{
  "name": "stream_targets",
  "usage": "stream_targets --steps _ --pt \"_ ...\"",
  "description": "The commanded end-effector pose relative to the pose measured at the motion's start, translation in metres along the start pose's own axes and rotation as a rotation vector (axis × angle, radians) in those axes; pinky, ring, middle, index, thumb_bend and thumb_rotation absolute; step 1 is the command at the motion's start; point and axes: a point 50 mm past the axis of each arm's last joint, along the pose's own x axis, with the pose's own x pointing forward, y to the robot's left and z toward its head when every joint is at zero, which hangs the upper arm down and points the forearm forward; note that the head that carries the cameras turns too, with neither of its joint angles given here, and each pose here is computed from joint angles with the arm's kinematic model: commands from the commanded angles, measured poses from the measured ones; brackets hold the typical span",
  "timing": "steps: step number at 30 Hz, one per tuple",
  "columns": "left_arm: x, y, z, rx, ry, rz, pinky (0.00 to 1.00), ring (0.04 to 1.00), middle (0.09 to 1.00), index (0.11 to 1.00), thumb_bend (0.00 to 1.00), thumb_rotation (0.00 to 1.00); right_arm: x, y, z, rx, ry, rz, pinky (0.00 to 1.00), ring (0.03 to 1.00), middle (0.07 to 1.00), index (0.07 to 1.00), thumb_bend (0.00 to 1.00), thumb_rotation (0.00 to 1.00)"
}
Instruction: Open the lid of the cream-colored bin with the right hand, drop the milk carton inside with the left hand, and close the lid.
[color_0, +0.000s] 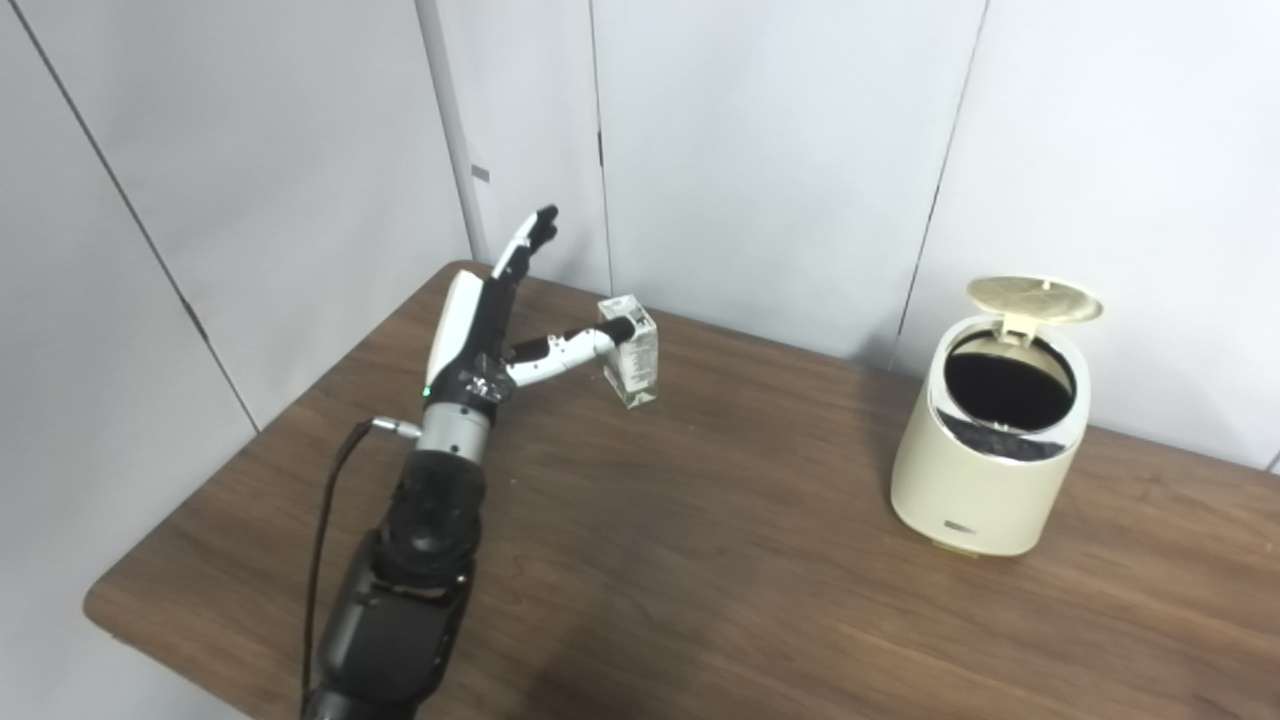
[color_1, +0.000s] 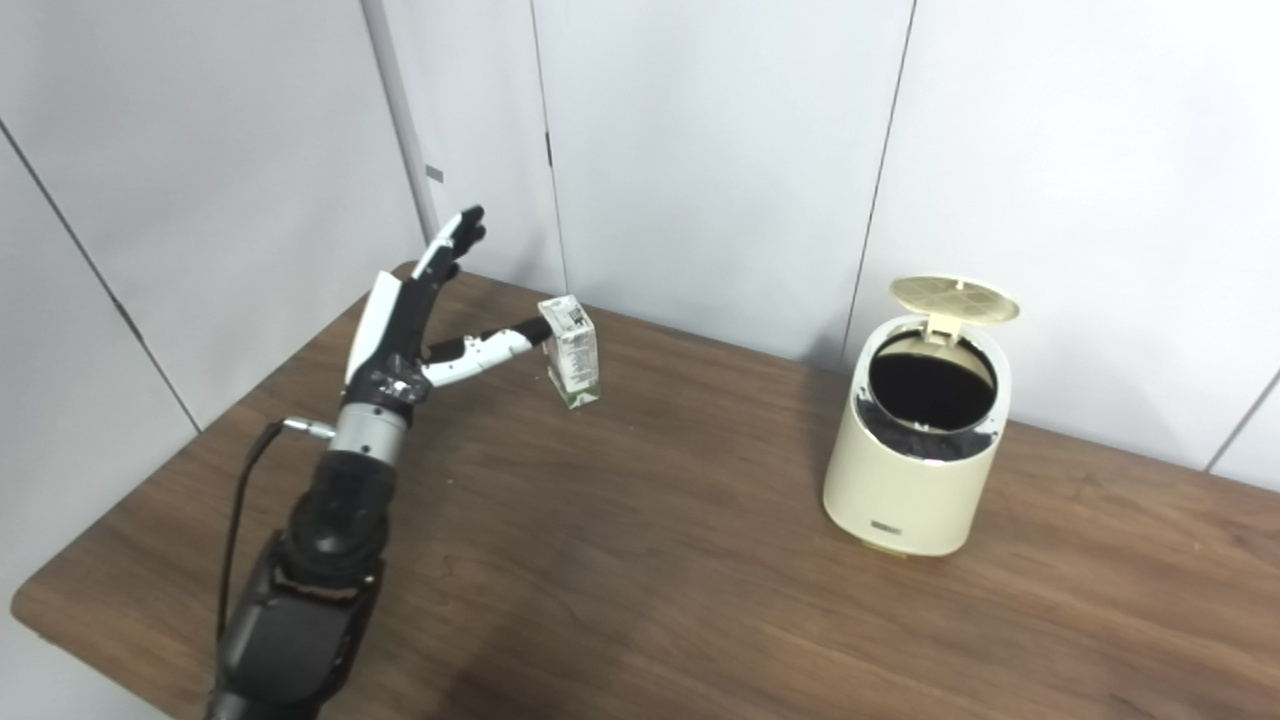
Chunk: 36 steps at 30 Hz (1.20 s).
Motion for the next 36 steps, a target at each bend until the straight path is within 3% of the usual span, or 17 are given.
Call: stream_targets --steps 1,9,12,15,19,29,36 --pt "0.018 0.009 0.014 0.035 -0.095 0.062 0.87 0.943 0.935 0.972 1.0 0.49 0.004 -0.004 0.001 -0.003 -0.057 -0.008 0.56 0.67 0.703 0.681 0.26 0.45" --pt "0.03 -0.003 0.012 -0.005 0.03 -0.025 0.91 0.963 0.963 0.999 1.0 0.52 0.006 -0.004 -0.005 0.008 -0.064 0.016 0.56 0.676 0.705 0.684 0.26 0.47" --pt "0.038 -0.006 0.004 -0.007 0.096 -0.074 0.81 0.932 0.982 1.0 1.0 0.53 0.005 -0.003 -0.008 0.002 -0.061 0.016 0.55 0.674 0.703 0.683 0.27 0.46" --pt "0.042 -0.009 -0.003 -0.007 0.134 -0.114 0.82 0.94 0.994 1.0 1.0 0.51 0.004 -0.003 -0.007 0.002 -0.059 0.017 0.54 0.671 0.704 0.684 0.27 0.46" --pt "0.047 -0.016 -0.009 0.008 0.157 -0.159 0.9 0.974 0.99 1.0 1.0 0.52 0.003 -0.002 -0.007 0.004 -0.055 0.024 0.54 0.67 0.703 0.68 0.27 0.45" --pt "0.056 -0.028 -0.014 -0.013 0.194 -0.202 0.87 0.962 0.99 1.0 1.0 0.48 0.001 -0.002 -0.004 -0.017 -0.049 0.029 0.54 0.668 0.701 0.678 0.27 0.48" --pt "0.058 -0.034 -0.025 0.061 0.231 -0.194 0.86 0.965 0.979 1.0 1.0 0.5 -0.004 -0.005 -0.002 -0.043 -0.047 0.032 0.55 0.674 0.701 0.676 0.26 0.48"
